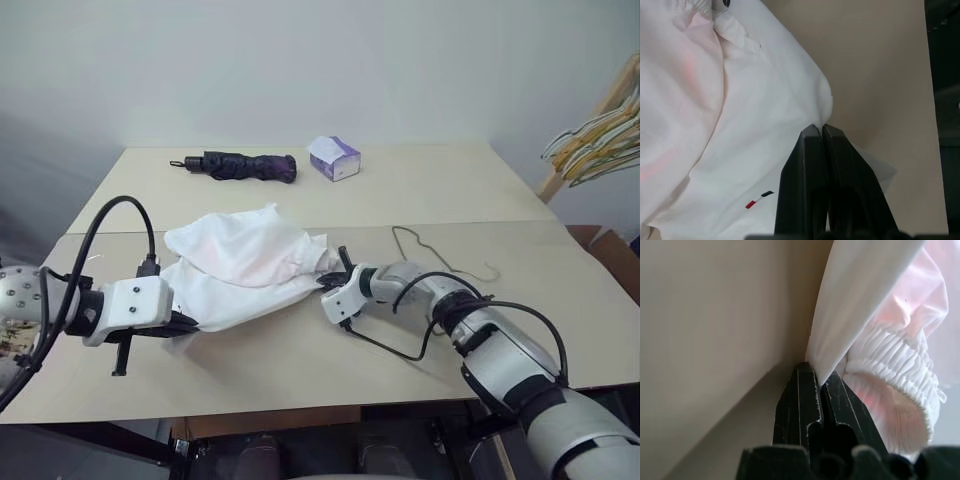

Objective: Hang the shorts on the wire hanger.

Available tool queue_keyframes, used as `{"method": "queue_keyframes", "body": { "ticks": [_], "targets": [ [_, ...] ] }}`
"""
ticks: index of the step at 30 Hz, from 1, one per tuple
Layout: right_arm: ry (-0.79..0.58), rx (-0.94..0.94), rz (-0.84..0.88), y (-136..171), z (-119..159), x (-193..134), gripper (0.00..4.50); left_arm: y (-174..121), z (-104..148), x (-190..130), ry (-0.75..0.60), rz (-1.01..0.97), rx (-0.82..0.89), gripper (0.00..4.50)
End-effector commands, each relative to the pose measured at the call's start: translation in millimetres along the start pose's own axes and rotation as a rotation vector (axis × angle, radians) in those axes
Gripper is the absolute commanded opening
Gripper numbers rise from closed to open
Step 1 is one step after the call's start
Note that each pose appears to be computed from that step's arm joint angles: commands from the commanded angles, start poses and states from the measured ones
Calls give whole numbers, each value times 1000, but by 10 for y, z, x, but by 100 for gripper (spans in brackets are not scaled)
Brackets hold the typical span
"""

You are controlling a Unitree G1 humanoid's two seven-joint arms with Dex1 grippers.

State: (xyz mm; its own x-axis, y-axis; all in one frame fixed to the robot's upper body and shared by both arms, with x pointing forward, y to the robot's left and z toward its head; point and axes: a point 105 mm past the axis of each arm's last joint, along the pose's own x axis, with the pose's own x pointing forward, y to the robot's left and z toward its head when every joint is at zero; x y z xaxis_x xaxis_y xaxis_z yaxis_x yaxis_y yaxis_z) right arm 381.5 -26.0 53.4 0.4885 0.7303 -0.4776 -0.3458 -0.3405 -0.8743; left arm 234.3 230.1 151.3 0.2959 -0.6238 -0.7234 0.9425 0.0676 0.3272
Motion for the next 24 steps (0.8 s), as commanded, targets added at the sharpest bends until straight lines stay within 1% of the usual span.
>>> {"method": "queue_keyframes", "body": {
  "ticks": [1, 4, 7, 11, 15, 19, 24],
  "targets": [
    [63, 7, -41, -119, -126, -23, 2, 40, 61, -108, 6, 22, 40, 0],
    [61, 40, -40, -111, -144, -46, 2, 25, 53, -93, 7, 15, 42, 0],
    [32, 105, -41, -116, -144, -124, 2, 15, 45, -46, 4, 14, 45, 0],
    [48, 130, -58, -142, -232, -302, 2, 25, 19, 68, 1, 16, 63, 0],
    [84, 160, -69, -130, -305, -546, 2, 99, 11, 234, -13, 11, 107, 0],
    [93, 208, -40, 3, -198, -771, 2, 181, 31, 372, -29, -11, 157, 0],
    [152, 317, 9, 247, 70, -977, 2, 268, 35, 458, -26, -40, 216, 0]
  ]
}}
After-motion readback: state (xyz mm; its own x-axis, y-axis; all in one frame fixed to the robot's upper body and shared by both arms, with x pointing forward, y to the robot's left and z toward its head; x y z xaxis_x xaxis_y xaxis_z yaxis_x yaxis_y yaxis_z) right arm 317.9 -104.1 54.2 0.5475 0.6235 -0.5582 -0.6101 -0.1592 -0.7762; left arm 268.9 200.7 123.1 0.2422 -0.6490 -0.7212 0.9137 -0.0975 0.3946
